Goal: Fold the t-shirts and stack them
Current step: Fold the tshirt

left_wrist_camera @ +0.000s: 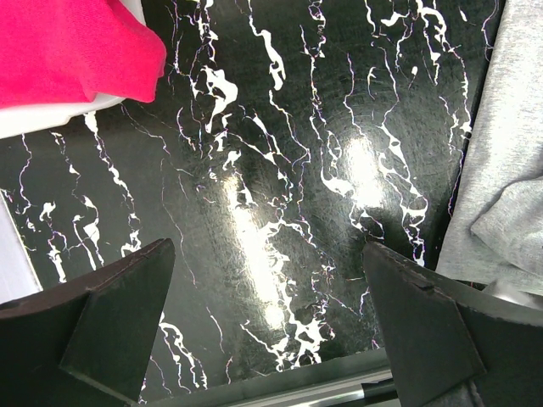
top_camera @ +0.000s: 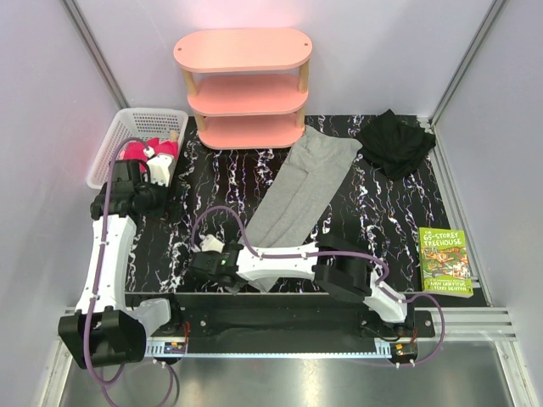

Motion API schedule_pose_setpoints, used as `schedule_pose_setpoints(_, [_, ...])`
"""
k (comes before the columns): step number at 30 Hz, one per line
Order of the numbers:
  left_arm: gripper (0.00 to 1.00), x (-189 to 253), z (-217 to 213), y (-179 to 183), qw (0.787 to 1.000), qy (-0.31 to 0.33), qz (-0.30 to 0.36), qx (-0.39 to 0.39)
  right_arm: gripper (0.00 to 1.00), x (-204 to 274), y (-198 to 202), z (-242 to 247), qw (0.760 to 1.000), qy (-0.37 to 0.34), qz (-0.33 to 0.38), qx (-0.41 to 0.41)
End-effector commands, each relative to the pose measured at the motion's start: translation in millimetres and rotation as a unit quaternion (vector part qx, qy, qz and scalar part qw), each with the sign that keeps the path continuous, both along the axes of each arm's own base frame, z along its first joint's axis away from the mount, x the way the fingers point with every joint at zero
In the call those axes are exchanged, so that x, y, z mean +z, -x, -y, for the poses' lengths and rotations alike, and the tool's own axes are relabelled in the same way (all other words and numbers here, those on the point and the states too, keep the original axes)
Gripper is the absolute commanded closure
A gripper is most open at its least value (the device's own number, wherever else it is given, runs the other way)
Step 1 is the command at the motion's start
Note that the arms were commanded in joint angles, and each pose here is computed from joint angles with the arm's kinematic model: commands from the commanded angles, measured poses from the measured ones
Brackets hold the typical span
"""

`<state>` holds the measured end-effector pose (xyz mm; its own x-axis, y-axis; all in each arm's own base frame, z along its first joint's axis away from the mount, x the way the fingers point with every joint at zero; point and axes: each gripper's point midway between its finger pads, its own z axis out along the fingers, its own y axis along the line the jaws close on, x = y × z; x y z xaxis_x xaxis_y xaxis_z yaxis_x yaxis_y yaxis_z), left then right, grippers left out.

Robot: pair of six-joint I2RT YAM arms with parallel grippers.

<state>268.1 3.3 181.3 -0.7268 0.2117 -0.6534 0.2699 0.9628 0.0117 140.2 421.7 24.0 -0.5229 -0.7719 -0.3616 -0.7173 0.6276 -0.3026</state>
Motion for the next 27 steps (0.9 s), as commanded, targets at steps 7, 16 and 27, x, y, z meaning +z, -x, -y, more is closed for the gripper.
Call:
schedule_pose_setpoints(7, [0.01,1,-4,-10,1.0,-0.002,0.016,0.006,0.37,-42,5,28,0.998,0.027,-0.052,-0.028])
schedule_pose_setpoints(16, [0.01,2,-4,-9,1.0,-0.006,0.017,0.005,0.56,-48,18,25,0.995,0.013,-0.092,-0.031])
schedule_pose_setpoints(27, [0.01,4,-1,-7,1.0,0.0,0.023,-0.001,0.83,-38,3,35,0.99,-0.02,-0.128,-0.064])
